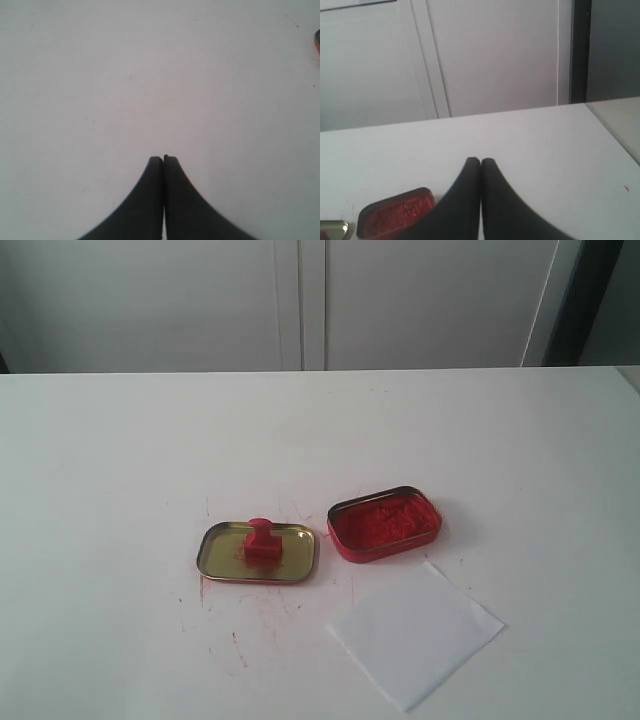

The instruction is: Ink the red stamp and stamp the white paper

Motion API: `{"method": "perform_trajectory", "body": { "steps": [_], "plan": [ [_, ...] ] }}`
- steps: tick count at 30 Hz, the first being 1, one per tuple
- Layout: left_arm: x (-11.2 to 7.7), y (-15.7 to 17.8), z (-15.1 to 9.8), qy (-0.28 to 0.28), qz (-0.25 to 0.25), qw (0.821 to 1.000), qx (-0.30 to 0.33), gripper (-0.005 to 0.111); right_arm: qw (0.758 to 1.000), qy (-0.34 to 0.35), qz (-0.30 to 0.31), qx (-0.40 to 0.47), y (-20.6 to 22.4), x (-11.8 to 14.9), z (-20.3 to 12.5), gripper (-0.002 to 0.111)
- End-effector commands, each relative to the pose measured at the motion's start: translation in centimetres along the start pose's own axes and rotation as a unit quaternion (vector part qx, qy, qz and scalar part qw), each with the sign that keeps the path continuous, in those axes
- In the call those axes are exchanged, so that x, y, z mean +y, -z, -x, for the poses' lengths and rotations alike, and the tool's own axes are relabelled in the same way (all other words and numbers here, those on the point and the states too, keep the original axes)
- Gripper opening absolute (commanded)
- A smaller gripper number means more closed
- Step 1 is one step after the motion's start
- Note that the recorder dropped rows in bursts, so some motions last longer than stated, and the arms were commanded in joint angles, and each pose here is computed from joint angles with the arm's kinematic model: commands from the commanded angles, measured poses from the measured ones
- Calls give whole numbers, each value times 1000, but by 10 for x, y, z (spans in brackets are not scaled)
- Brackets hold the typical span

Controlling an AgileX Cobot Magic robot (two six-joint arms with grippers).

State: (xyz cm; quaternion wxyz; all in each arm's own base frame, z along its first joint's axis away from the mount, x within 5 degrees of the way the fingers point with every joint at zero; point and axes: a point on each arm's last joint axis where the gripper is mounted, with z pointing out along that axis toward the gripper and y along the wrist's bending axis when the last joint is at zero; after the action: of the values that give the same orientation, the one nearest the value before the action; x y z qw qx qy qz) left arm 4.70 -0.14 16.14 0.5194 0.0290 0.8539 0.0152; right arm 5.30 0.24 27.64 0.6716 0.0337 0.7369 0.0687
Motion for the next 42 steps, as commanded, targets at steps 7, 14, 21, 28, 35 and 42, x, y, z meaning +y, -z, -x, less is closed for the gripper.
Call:
{"method": "perform_trajectory", "body": {
  "steps": [7, 14, 21, 28, 35, 42],
  "plan": [
    [-1, -1, -2, 1, -4, 1000, 2, 0, 989, 14, -24, 149, -45, 5, 30, 0],
    [-1, -1, -2, 1, -4, 1000, 2, 0, 965, 46, -28, 256, -90, 7, 34, 0],
    [-1, -1, -2, 1, -4, 1000, 2, 0, 926, 38, -13, 376, -160, 14, 32, 0],
    [-1, -1, -2, 1, -4, 1000, 2, 0, 893, 50, 17, 447, -216, 29, 23, 0],
    [-1, -1, -2, 1, -4, 1000, 2, 0, 869, 83, 56, 485, -252, 57, 7, 0],
    [-1, -1, -2, 1, -4, 1000, 2, 0, 850, 128, 105, 501, -286, 96, -2, 0]
  ]
}}
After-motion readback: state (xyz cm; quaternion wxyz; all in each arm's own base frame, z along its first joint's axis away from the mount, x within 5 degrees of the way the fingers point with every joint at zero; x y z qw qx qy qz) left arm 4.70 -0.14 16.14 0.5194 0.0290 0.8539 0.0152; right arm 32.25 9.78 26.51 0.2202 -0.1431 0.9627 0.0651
